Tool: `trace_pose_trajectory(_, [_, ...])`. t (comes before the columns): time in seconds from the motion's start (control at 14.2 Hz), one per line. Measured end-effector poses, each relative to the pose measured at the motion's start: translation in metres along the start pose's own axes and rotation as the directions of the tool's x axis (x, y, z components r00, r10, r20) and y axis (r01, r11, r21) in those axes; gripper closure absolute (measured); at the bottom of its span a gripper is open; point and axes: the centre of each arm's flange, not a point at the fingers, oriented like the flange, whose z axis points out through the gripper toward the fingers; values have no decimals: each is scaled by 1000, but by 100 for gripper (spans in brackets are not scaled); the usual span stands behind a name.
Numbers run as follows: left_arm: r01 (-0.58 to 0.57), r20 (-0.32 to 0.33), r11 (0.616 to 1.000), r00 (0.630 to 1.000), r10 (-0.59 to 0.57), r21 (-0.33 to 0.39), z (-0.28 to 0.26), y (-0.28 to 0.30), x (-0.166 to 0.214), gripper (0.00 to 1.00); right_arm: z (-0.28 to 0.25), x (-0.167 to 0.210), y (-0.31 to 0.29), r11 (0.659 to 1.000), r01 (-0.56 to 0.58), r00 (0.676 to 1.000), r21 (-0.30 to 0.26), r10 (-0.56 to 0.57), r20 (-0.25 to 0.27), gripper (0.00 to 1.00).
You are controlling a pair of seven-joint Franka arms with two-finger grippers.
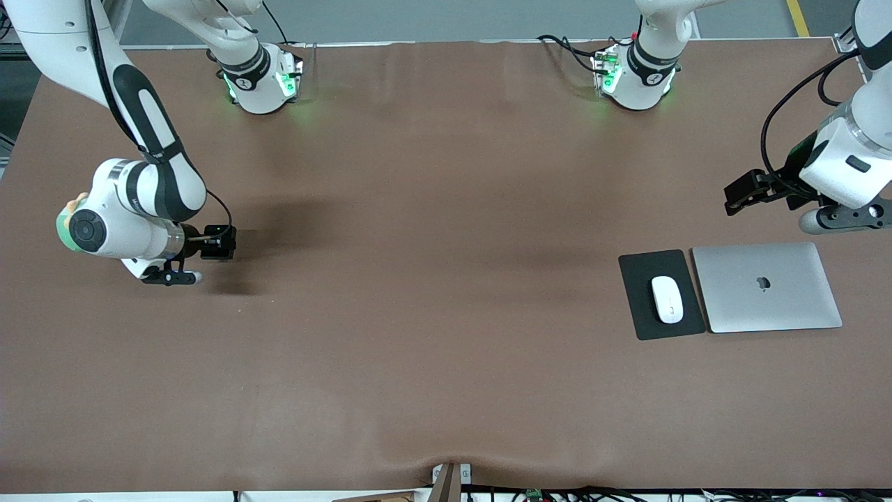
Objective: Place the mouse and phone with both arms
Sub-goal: 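Carry the black phone toward the green plush toy with the right gripper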
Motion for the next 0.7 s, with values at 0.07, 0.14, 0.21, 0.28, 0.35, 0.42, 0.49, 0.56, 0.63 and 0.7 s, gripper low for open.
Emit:
trace_pose_trajectory(0.07, [1, -1, 1000, 1000, -1, 0, 0, 0, 0, 0, 4, -2, 9, 1000, 9, 1000, 0, -9, -16, 21])
trace_pose_trajectory(0.14, [2, -2, 1000, 1000, -2, 0, -1, -1, 0, 0, 8, -5, 18, 1000, 14, 1000, 0, -14, -28, 21])
trace_pose_trajectory(0.21, [3, -2, 1000, 1000, -3, 0, -1, -1, 0, 0, 14, -9, 26, 1000, 15, 999, 1, -15, -33, 21])
trace_pose_trajectory(0.28, [3, -3, 1000, 1000, -3, 0, -1, -2, 0, 0, 19, -12, 32, 1000, 15, 999, 2, -15, -31, 21])
trace_pose_trajectory(0.35, [4, -4, 1000, 1000, -4, 0, -2, -2, 0, 0, 24, -14, 34, 1000, 14, 999, 2, -14, -29, 21])
trace_pose_trajectory(0.42, [4, -7, 1000, 1000, -4, 1, -3, -1, -1, 0, 30, -16, 36, 1000, 16, 1000, 2, -16, -25, 21])
trace_pose_trajectory(0.49, [6, -8, 1000, 1000, -6, 2, -5, -1, -2, 0, 35, -16, 36, 1000, 22, 1000, 2, -22, -18, 21])
trace_pose_trajectory(0.56, [8, -9, 1000, 1000, -8, 3, -7, -1, -4, 0, 39, -16, 36, 1000, 25, 1000, 2, -25, -15, 21])
trace_pose_trajectory(0.63, [8, -9, 1000, 1000, -8, 5, -8, -1, -5, 0, 38, -16, 36, 1000, 27, 1000, 1, -27, -15, 21])
trace_pose_trajectory(0.7, [8, -8, 1000, 1000, -8, 6, -10, -1, -6, 0, 38, -16, 36, 1000, 31, 999, 1, -31, -15, 21])
